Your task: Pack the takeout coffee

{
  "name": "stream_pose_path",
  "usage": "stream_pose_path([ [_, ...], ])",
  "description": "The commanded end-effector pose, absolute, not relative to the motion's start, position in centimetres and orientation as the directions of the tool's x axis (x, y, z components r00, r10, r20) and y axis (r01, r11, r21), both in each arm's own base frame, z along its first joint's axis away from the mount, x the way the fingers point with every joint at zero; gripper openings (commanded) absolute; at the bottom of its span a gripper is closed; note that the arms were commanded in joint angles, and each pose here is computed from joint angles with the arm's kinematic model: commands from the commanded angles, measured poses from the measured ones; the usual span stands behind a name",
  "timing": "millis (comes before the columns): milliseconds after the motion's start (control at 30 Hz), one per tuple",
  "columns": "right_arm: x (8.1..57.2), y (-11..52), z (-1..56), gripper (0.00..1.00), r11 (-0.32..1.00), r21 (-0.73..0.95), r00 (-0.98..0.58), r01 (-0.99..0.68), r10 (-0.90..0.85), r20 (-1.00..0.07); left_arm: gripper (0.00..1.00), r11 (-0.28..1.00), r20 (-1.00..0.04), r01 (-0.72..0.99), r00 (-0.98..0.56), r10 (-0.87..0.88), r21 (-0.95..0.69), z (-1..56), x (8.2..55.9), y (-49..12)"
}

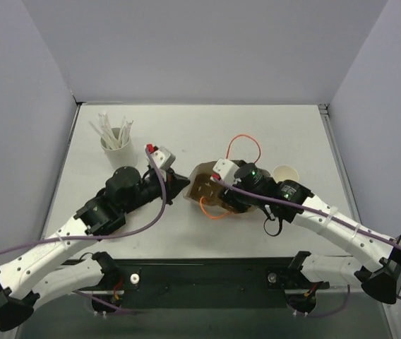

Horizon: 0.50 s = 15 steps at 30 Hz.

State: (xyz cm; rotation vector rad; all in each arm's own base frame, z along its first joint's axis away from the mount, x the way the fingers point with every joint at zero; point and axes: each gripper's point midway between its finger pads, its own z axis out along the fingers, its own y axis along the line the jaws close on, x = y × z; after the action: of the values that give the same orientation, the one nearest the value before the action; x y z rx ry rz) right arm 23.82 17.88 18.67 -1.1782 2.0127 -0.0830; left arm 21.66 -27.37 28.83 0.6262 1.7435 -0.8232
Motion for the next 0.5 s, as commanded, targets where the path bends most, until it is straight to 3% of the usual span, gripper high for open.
stream_pose_path([
  [0, 23.1, 17.2, 18.5, 0.55, 0.528, -0.496, -0.226, -0.690, -0.807, -0.546, 0.00, 0.632, -0.962, 0.726, -0.216, -0.165, -0.271, 31.3, 21.1, -26.0],
  [133, 23.3, 18.2, 19.0, 0.54, 0.477, -0.540, -0.160, -0.694, -0.832, -0.530, 0.00, 0.651, -0.970, 0.720, -0.202, -0.138, -0.242, 28.6, 20.6, -25.4],
  [333, 26.6, 18.8, 20.8, 0.54, 0.446, -0.617, -0.124, -0.649, -0.862, -0.492, 0.00, 0.758, -0.997, 0.649, -0.005, -0.071, -0.058, 30.7, 24.7, -25.2],
  [467, 28.3, 19.2, 21.3, 0.54, 0.430, -0.641, -0.106, -0.635, -0.871, -0.480, 0.00, 0.776, -0.994, 0.629, 0.053, -0.099, -0.044, 32.4, 25.6, -25.0],
])
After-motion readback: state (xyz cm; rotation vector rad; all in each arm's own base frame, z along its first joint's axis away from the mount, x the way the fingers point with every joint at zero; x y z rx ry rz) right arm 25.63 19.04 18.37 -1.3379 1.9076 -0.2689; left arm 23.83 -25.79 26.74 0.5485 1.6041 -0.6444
